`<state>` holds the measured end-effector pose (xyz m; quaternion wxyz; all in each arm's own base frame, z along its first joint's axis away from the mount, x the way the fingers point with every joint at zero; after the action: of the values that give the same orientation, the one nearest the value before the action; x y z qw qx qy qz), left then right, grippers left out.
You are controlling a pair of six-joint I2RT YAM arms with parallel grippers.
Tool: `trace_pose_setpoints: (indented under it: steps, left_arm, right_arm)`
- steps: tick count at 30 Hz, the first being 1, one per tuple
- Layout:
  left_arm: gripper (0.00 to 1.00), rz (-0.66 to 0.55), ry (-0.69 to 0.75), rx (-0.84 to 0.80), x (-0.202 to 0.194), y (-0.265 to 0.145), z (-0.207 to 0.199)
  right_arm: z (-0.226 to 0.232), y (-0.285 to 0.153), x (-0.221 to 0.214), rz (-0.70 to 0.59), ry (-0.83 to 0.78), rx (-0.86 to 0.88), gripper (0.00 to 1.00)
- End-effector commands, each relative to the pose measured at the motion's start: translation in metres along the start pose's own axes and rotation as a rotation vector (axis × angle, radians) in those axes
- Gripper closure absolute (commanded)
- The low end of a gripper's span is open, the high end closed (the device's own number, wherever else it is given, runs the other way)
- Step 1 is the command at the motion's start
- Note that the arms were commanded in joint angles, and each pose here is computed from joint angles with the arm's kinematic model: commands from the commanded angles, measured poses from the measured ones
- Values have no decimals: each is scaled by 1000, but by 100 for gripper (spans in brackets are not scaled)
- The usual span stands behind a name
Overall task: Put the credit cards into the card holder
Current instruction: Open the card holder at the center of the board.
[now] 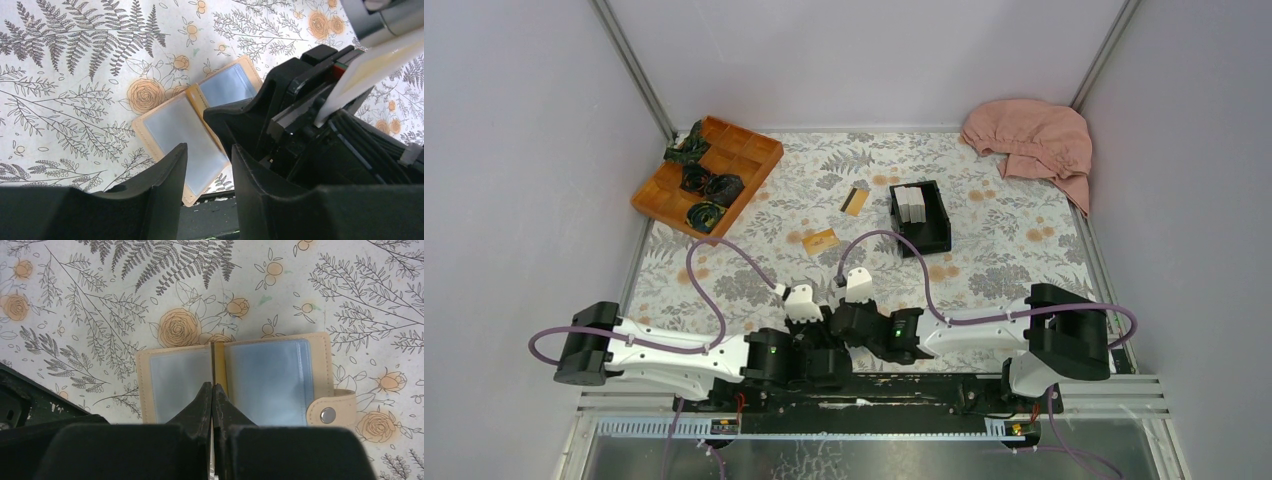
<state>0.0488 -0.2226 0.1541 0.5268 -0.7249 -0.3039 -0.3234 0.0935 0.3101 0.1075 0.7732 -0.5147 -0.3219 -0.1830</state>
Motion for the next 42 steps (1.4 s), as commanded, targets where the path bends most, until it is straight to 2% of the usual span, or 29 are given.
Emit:
trace_pose_setpoints:
  steps: [1,11,21,42]
  left_arm:
    - [57,-55,-23,49,-2,5,9]
    - [73,6,-10,112,-38,19,23]
    - [74,34,17,147,-61,33,27]
    - [72,35,32,161,-74,48,26]
  right_arm:
    - [-10,3,-21,48,-4,-28,100]
    - [-14,2,-23,47,1,-30,100]
    - [-16,-4,-19,38,4,-27,100]
    - [-26,-6,-23,55,41,0,100]
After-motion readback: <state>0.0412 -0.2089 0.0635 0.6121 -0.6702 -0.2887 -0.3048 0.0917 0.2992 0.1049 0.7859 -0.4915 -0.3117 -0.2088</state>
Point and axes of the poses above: each gripper's point midway between its finger pads, its own y axis out along the fingers, its own z axis along the line the jaws close on, x = y × z, the point moved 8 cm from there along -y, back along the fingers, and after that the axes turned 10 degrees about y, right-handed, at the moved point
